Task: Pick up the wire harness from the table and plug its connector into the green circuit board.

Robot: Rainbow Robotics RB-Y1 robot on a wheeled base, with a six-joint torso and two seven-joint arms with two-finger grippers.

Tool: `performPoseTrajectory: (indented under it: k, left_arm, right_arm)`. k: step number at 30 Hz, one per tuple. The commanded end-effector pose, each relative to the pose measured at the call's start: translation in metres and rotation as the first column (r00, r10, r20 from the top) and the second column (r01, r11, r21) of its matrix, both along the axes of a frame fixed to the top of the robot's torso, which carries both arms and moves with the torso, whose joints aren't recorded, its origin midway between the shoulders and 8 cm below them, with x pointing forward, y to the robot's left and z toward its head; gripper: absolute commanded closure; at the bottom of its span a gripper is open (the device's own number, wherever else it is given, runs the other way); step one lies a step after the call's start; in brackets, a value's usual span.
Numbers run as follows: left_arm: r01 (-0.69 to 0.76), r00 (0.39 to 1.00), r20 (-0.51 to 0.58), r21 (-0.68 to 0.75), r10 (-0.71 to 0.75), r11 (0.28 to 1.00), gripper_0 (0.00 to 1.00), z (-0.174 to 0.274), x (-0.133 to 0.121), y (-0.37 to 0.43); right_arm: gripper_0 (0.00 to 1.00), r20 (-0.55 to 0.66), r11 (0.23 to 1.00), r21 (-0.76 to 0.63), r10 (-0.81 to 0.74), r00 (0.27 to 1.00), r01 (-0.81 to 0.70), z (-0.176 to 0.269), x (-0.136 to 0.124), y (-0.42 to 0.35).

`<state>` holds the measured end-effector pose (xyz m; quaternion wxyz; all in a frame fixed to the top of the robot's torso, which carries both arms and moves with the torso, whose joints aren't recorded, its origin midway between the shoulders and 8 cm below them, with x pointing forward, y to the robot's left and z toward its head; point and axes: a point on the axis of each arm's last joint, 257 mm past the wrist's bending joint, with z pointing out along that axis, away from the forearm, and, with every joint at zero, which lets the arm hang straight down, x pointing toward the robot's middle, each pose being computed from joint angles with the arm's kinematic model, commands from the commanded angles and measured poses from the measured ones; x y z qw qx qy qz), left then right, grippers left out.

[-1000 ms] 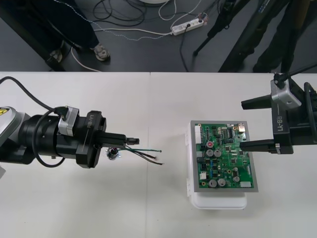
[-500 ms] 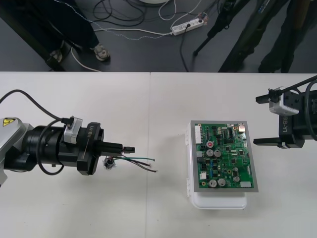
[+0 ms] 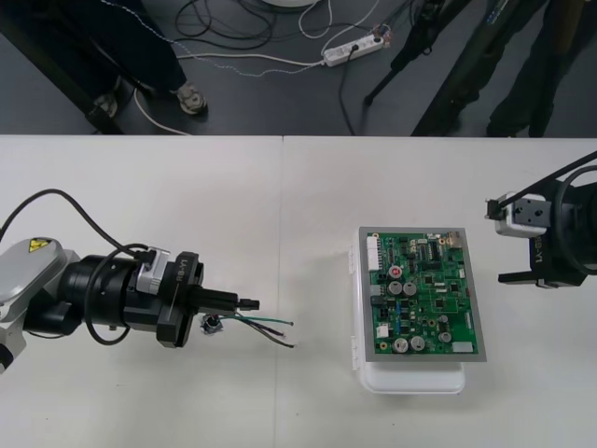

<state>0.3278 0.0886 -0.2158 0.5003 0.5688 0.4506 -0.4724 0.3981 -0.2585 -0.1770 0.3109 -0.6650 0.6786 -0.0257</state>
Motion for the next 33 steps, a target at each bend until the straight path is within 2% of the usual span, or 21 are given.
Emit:
performPoseTrajectory:
  k: [1, 11, 21, 33]
  left_arm:
    - [0.079, 0.991, 0.114, -0.023, -0.076, 0.997, 1.0, 0.0, -0.005, -0.013]
    - [0.088, 0.99, 0.116, -0.026, -0.085, 0.996, 1.0, -0.013, -0.005, -0.024]
    - [0.087, 0.987, 0.139, -0.044, -0.08, 0.995, 1.0, -0.019, 0.005, -0.046]
    - [0.092, 0.978, 0.189, -0.038, -0.084, 0.995, 1.0, -0.018, 0.012, -0.067]
  right_arm:
    - [0.0, -0.051, 0.997, -0.074, -0.019, 0.999, 0.015, -0.022, -0.013, -0.018]
    - [0.0, -0.097, 0.993, -0.113, -0.054, 0.994, 0.043, -0.049, -0.025, -0.027]
    - [0.0, 0.027, 0.96, -0.28, 0.018, 0.999, -0.009, -0.047, -0.024, -0.014]
    - [0.0, 0.043, 0.941, -0.337, 0.009, 0.999, 0.006, -0.065, -0.024, -0.009]
